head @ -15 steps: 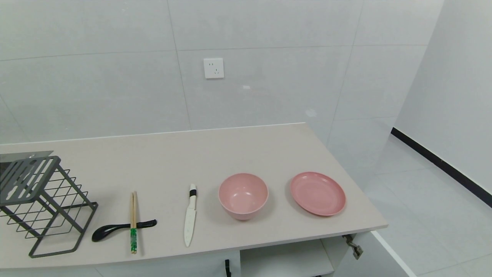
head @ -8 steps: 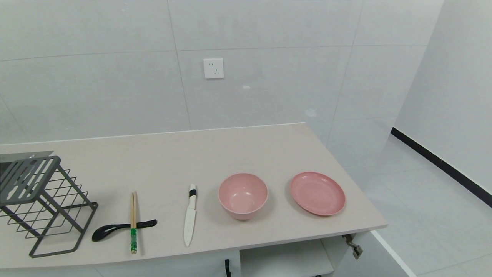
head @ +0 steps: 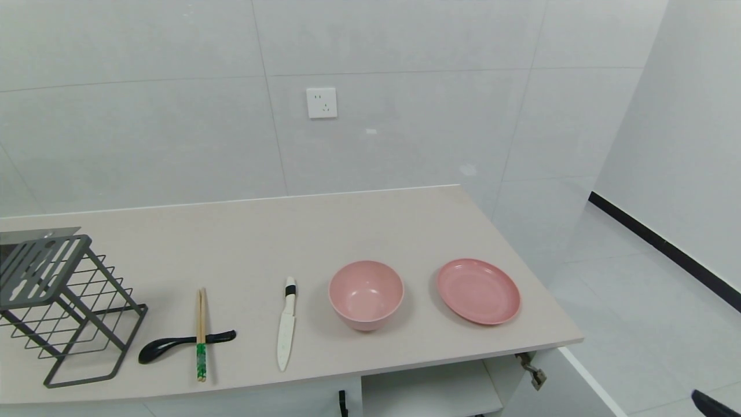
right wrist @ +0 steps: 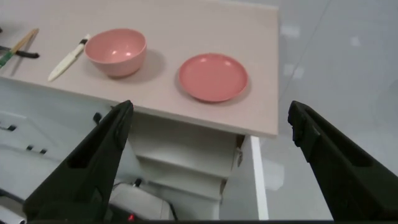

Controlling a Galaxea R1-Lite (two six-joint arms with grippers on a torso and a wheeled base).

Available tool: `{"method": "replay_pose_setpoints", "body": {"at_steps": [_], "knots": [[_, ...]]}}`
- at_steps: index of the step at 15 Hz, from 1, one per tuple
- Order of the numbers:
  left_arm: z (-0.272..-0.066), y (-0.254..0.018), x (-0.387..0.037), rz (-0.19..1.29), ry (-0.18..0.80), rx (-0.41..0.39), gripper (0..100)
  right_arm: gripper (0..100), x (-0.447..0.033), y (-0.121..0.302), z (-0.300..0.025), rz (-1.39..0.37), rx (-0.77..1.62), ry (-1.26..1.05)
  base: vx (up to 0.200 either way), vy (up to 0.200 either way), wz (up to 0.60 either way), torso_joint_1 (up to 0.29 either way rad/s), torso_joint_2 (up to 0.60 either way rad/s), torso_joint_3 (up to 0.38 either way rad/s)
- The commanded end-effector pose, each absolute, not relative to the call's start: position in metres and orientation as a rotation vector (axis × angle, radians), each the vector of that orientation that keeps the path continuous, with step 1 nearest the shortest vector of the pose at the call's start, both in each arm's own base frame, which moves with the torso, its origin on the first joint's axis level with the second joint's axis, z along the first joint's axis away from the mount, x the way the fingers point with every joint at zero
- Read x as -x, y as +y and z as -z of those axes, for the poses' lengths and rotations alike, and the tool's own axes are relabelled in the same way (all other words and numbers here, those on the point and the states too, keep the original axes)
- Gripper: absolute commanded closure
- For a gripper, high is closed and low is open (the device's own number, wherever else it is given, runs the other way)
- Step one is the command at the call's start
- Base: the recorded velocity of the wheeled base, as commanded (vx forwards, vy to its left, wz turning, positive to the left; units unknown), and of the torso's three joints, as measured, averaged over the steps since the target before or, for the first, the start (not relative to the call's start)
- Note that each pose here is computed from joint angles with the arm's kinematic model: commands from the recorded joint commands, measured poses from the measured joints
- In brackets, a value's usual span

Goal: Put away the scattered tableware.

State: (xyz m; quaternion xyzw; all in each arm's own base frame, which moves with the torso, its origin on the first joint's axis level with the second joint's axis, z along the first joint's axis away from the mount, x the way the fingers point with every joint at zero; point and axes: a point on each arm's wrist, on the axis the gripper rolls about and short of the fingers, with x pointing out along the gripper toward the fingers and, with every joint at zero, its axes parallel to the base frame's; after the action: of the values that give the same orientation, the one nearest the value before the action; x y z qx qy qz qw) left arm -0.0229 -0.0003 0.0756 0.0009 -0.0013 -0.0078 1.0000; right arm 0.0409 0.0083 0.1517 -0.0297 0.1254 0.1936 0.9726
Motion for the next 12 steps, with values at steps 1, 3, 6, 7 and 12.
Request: {"method": "replay_pose_setpoints", "body": {"at_steps": [1, 3, 6, 7, 12], "knots": [[-0.076, 0.0, 0.023, 0.015, -0.002, -0.002, 0, 0, -0.1, 0.015, -0.144, -0.473, 0.03, 0.499, 0.0, 0.0, 0.0, 0.0, 0.0, 0.0], [-0.076, 0.0, 0.023, 0.015, -0.002, -0.002, 0, 0, -0.113, 0.018, -0.139, -0.491, 0.026, 0.539, 0.0, 0.0, 0.0, 0.0, 0.0, 0.0], [-0.076, 0.0, 0.023, 0.015, -0.002, 0.0, 0, 0, -0.138, 0.021, -0.131, -0.501, 0.021, 0.591, 0.0, 0.0, 0.0, 0.0, 0.0, 0.0], [-0.076, 0.0, 0.023, 0.014, -0.002, 0.0, 0, 0, -0.148, 0.022, -0.128, -0.503, 0.021, 0.603, 0.0, 0.0, 0.0, 0.0, 0.0, 0.0], [-0.076, 0.0, 0.023, 0.012, -0.001, 0.008, 0, 0, -0.17, 0.03, -0.115, -0.53, 0.032, 0.637, 0.0, 0.0, 0.0, 0.0, 0.0, 0.0]]}}
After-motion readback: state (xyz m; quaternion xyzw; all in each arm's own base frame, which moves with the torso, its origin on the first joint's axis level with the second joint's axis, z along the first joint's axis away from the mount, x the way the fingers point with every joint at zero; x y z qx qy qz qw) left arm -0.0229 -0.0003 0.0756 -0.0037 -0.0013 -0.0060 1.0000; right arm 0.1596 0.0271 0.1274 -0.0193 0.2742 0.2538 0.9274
